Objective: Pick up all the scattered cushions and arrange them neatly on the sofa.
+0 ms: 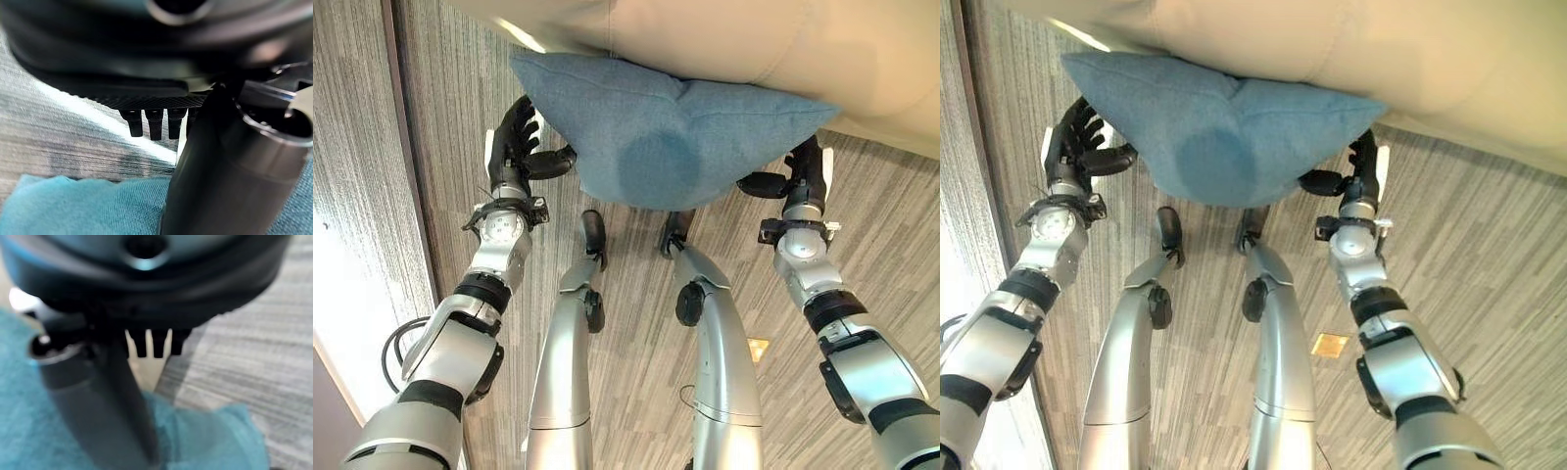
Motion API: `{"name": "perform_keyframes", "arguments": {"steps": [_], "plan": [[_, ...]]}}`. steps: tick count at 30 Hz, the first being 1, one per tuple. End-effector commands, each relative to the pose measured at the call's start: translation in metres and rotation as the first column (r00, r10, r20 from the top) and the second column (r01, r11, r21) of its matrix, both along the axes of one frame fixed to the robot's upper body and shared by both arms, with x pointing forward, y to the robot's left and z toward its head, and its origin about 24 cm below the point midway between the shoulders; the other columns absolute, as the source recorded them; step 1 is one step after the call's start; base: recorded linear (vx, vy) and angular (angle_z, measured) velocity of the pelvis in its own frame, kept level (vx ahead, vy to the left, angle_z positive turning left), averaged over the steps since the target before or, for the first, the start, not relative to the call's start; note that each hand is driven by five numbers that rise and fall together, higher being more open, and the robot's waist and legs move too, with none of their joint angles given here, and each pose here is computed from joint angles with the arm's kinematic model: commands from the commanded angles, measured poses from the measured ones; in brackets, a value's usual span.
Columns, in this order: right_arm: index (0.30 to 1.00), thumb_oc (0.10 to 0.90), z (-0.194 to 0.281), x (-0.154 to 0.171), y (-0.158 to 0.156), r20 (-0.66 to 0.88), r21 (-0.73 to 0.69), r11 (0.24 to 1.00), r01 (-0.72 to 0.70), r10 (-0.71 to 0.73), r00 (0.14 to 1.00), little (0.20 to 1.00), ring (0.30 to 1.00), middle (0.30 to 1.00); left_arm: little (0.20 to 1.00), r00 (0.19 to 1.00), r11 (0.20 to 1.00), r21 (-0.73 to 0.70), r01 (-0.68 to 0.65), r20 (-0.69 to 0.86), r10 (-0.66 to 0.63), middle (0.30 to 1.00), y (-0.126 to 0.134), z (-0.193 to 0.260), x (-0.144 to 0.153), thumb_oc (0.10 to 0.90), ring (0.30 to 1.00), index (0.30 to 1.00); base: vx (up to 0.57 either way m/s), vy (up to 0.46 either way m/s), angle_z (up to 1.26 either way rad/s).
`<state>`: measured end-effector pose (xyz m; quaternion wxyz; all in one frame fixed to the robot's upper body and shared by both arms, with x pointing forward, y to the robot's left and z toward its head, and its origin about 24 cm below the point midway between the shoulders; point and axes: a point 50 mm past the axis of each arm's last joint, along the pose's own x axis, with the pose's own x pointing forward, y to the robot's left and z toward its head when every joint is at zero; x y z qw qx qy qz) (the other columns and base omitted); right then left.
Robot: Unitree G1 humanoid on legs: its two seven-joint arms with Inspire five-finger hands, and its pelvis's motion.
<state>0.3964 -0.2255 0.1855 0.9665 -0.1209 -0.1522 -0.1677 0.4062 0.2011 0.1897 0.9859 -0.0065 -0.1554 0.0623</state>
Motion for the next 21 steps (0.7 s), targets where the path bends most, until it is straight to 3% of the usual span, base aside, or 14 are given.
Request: {"name": "perform_keyframes", "arguments": {"steps": [1,7,8,13,14,16,17,21], "plan": [[0.900,0.800,0.031,-0.002,0.039,0.147,-0.094,0.978,-0.189,0.201,0.969,0.900,0.900,0.900,0.900,0.998,0.998,0.019,0.065,0.000,-0.065,0.900,-0.008,-0.016,-0.005,0.800,0.900,0.900,0.01,-0.037,0.02],[0.900,0.800,0.064,0.000,0.085,0.198,-0.192,0.924,-0.331,0.367,0.909,0.900,0.900,0.900,0.900,0.980,0.979,0.078,0.190,0.039,-0.194,0.900,-0.035,0.005,0.000,0.800,0.900,0.900,0.00,-0.009,0.00],[0.900,0.800,0.070,-0.001,0.100,0.193,-0.232,0.894,-0.384,0.429,0.882,0.900,0.900,0.900,0.900,0.962,0.961,0.078,0.267,0.041,-0.270,0.900,-0.048,0.008,-0.001,0.800,0.900,0.900,0.00,0.000,0.00],[0.900,0.800,0.080,-0.007,0.126,0.205,-0.262,0.840,-0.475,0.529,0.823,0.900,0.900,0.900,0.900,0.924,0.924,0.086,0.372,0.062,-0.378,0.900,-0.071,0.014,-0.003,0.800,0.900,0.900,0.01,0.001,0.00],[0.300,0.400,0.088,-0.011,0.136,0.237,-0.262,0.817,-0.513,0.570,0.787,0.300,0.300,0.300,0.900,0.910,0.914,0.076,0.399,0.094,-0.405,0.900,-0.078,0.020,-0.005,0.800,0.900,0.900,0.01,0.006,0.04],[0.300,0.400,0.091,-0.014,0.142,0.252,-0.266,0.803,-0.534,0.593,0.765,0.300,0.300,0.300,0.900,0.903,0.910,0.064,0.409,0.112,-0.414,0.900,-0.081,0.022,-0.006,0.800,0.900,0.900,0.00,0.000,0.00],[0.300,0.400,0.098,-0.020,0.148,0.294,-0.261,0.789,-0.557,0.614,0.732,0.300,0.300,0.300,0.300,0.895,0.906,0.015,0.422,0.156,-0.419,0.300,-0.083,0.028,-0.007,0.400,0.300,0.300,0.00,0.000,0.00],[0.300,0.400,0.105,-0.026,0.147,0.360,-0.229,0.789,-0.570,0.612,0.704,0.300,0.300,0.300,0.300,0.881,0.899,-0.029,0.437,0.215,-0.421,0.300,-0.083,0.036,-0.010,0.400,0.300,0.300,0.00,0.006,0.03]]}}
